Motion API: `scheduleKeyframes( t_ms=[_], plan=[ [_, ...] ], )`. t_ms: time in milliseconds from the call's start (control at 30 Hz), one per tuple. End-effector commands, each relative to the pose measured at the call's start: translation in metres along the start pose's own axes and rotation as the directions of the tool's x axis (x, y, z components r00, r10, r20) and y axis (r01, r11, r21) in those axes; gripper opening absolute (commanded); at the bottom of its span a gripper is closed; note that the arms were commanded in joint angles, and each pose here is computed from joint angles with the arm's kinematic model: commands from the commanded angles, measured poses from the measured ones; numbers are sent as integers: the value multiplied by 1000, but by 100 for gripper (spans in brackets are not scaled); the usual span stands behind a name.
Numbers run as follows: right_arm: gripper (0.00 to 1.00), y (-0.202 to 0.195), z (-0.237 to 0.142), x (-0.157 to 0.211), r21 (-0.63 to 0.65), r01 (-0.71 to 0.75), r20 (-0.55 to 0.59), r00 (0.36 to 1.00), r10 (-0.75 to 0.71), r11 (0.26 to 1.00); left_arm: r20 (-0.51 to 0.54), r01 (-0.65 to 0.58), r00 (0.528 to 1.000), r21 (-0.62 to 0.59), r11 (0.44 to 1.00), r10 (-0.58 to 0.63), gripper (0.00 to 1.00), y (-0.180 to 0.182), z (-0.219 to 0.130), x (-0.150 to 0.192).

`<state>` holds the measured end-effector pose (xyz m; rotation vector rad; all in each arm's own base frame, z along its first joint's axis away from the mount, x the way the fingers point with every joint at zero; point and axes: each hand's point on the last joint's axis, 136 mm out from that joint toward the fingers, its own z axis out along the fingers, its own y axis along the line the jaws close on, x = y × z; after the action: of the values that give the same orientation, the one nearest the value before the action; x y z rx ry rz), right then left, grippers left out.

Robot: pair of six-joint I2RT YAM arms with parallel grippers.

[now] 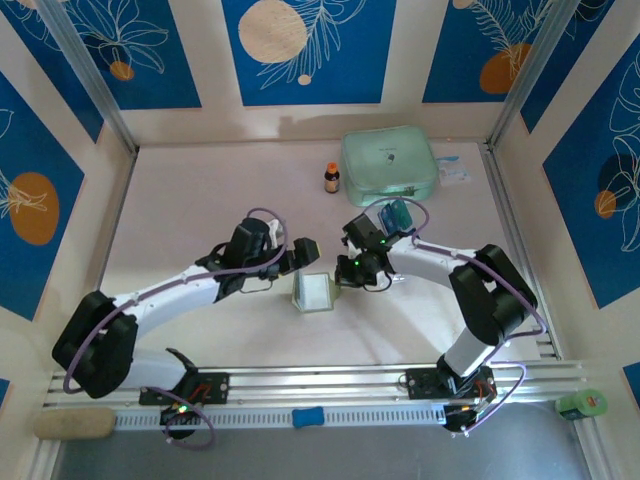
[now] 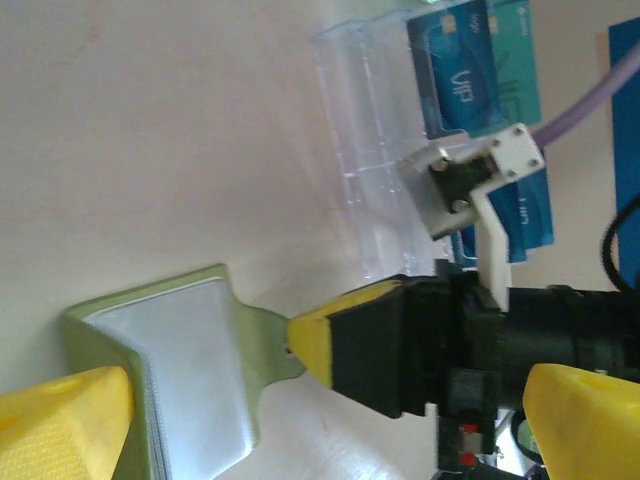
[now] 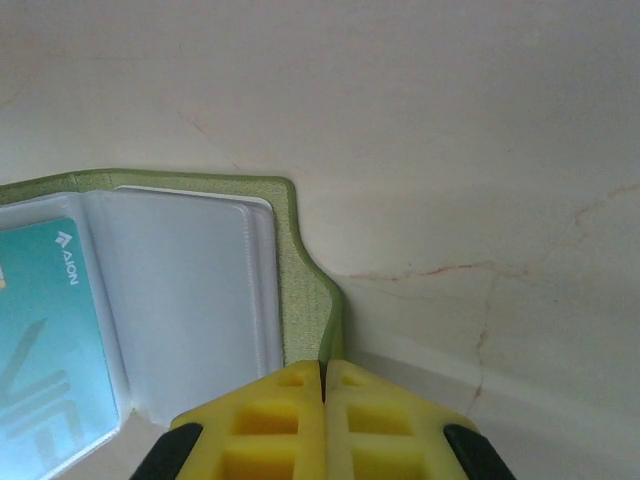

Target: Put the credit cards into the card holder

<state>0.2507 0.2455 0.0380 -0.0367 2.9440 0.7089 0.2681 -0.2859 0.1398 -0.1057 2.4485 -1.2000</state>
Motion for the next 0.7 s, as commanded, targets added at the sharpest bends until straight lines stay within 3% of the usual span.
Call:
scheduleKeyframes(
  t_ms=[0, 133, 267, 433, 667],
  plan=[
    [2, 4, 0, -4, -39, 1, -4, 1000, -1, 999, -28, -7, 1000, 51, 999, 8, 100, -20, 11, 4],
    [25, 2, -15, -10, -61, -20, 18, 1000, 21, 998, -53, -6, 999, 49, 999, 8, 100, -20, 25, 12],
    [36, -10, -42, -14, -69, -77, 61, 995, 81, 995, -64, -6, 998, 42, 999, 8, 100, -20, 34, 19],
    [37, -33, -69, -13, -44, -149, 107, 982, 153, 988, -87, -13, 996, 25, 1000, 15, 100, -18, 49, 29],
    [37, -48, -93, -12, -111, -211, 171, 959, 228, 971, -132, -23, 991, -45, 999, 17, 100, 4, 71, 54]
  ],
)
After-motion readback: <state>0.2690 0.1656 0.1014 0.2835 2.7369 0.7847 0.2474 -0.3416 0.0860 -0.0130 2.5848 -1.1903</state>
